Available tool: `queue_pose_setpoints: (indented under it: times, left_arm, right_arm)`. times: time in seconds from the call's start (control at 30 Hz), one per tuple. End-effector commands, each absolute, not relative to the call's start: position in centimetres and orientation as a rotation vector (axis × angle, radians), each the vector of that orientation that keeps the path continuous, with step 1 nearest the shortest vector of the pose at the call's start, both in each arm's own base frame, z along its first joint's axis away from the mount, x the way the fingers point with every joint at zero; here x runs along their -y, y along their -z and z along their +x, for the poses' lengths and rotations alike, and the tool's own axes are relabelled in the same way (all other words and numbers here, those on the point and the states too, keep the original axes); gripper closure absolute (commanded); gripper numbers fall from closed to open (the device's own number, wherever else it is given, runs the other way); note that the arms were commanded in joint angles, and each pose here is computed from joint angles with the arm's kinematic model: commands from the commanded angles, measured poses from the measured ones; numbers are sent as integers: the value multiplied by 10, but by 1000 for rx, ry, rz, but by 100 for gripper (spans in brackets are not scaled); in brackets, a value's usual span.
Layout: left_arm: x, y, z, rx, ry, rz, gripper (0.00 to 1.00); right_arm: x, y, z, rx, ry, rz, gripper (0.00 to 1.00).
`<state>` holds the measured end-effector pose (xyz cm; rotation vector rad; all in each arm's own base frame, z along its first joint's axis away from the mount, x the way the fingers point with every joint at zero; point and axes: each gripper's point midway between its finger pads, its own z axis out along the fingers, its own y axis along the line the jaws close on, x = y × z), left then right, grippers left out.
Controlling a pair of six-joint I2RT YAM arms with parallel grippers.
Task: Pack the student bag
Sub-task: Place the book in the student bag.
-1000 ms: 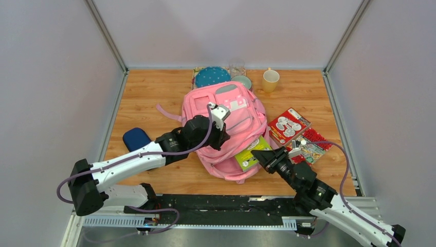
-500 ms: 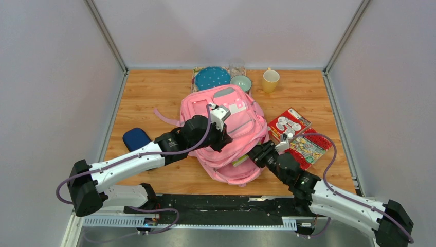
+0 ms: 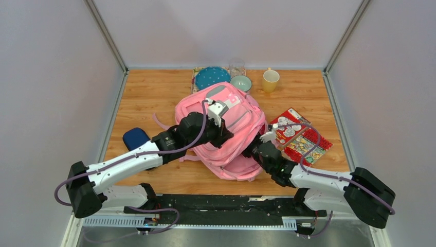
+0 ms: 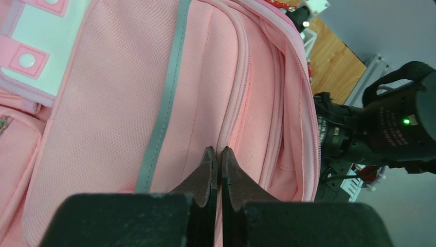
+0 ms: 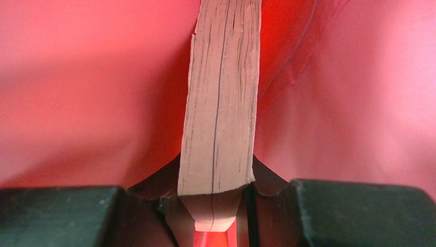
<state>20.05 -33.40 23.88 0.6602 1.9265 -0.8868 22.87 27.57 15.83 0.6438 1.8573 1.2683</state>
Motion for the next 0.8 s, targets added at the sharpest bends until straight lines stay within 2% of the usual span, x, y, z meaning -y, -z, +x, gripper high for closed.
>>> queue_pose_setpoints:
  times: [0.0,0.13,0.37,0.43,0.47,0.5,0.67,0.77]
  left_arm:
    - [351,-332,180,-1653,1126,665,100]
    - [348,-329,181,-1659,1104,665,100]
    - [318,-287,186,-1731,967,624,100]
    - [310,-284,184,-1729,960,605,100]
    - [307,-277,183,-1739,957,604,100]
    - [305,-274,183,-1744,954,601,100]
    - [301,-269,183,-1753,949,595,100]
    - [301,-272,184,-1747,944,596,100]
  right_arm:
    - [-294,-250,255,-1527,-1463,644,97]
    - [-305,-226,260,-1609,-1415,636,88]
    - [-271,-146,243,-1868,-1169,722,84]
    - [-268,-141,237,-1882,-1168,690,75]
    - [-267,-135,232,-1901,-1169,664,60]
    - [-267,-134,230,-1907,-1173,642,53]
    - [-275,-127,215,-1987,-1217,567,41]
    - [-275,-127,207,-2010,-1272,602,40]
